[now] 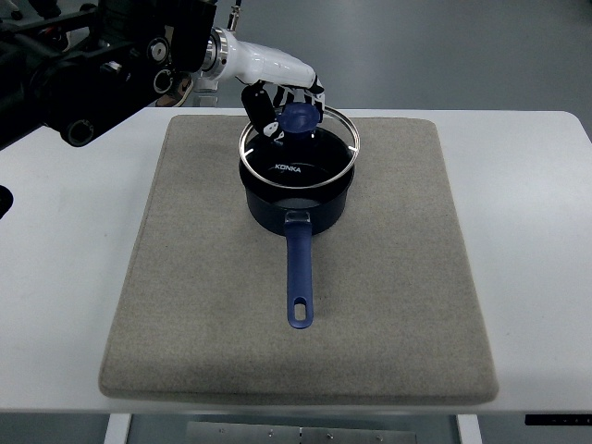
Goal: Open pot lid and place left with left hand
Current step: 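Close the left hand fingers around the blue lid knob and lift, then carry the glass lid away from the pot and lower it onto the pad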
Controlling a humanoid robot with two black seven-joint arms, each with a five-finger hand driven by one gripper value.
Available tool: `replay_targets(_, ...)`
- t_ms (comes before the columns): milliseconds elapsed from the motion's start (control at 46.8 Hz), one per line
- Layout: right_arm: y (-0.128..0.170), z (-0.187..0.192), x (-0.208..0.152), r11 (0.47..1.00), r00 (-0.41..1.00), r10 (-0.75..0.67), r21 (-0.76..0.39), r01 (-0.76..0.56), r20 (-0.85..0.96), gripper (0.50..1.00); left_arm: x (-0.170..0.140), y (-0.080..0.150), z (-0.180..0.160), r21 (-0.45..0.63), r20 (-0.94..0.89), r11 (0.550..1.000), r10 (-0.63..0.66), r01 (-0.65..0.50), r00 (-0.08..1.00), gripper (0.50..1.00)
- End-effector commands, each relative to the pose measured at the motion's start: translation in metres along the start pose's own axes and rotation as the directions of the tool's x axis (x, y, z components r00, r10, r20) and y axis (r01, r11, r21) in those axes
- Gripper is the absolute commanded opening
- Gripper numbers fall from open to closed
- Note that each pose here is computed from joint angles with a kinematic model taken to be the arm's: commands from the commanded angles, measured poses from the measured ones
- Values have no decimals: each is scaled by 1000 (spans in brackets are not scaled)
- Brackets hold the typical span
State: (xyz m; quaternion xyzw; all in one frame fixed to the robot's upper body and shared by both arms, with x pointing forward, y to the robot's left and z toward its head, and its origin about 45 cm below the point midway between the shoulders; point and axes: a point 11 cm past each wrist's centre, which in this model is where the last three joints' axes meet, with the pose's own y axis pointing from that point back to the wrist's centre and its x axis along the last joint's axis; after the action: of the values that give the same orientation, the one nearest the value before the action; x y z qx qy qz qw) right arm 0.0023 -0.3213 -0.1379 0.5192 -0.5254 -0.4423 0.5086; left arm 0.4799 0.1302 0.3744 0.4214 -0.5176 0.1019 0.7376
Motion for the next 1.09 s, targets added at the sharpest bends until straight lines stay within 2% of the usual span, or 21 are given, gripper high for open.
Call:
replay_targets(0, 0, 0, 0, 1000, 1000, 0, 1, 0, 0, 917, 5, 5, -4, 11, 1, 1000, 10, -10, 1000, 500)
replay_targets(192, 0, 0, 0, 1000, 1000, -1, -1, 1, 0, 917, 9, 31, -34, 82, -12, 996, 31, -30, 999, 500)
replay_targets(342, 0, 0, 0, 1000, 1000, 0, -1, 0, 0, 917, 8, 60, -66, 160, -32, 986, 50, -45, 998, 500)
replay_targets(556, 0, 0, 0, 1000, 1000, 0, 1, 0, 0, 917, -9, 98, -110, 268, -71, 963, 55, -34, 996, 500)
replay_targets(641, 0, 0, 0, 1000, 1000, 2, 1, -2, 0, 917, -35, 97, -121, 290, -94, 957, 17, 11, 995, 500)
replay_targets(834, 0, 0, 0, 1000, 1000, 0, 1, 0, 0, 917, -72, 92, -136, 312, -140, 949, -9, 53, 990, 500)
replay_targets(1069, 0, 0, 0, 1000, 1000, 0, 1, 0, 0, 917, -95, 83, -142, 324, -149, 945, 19, 31, 989, 500)
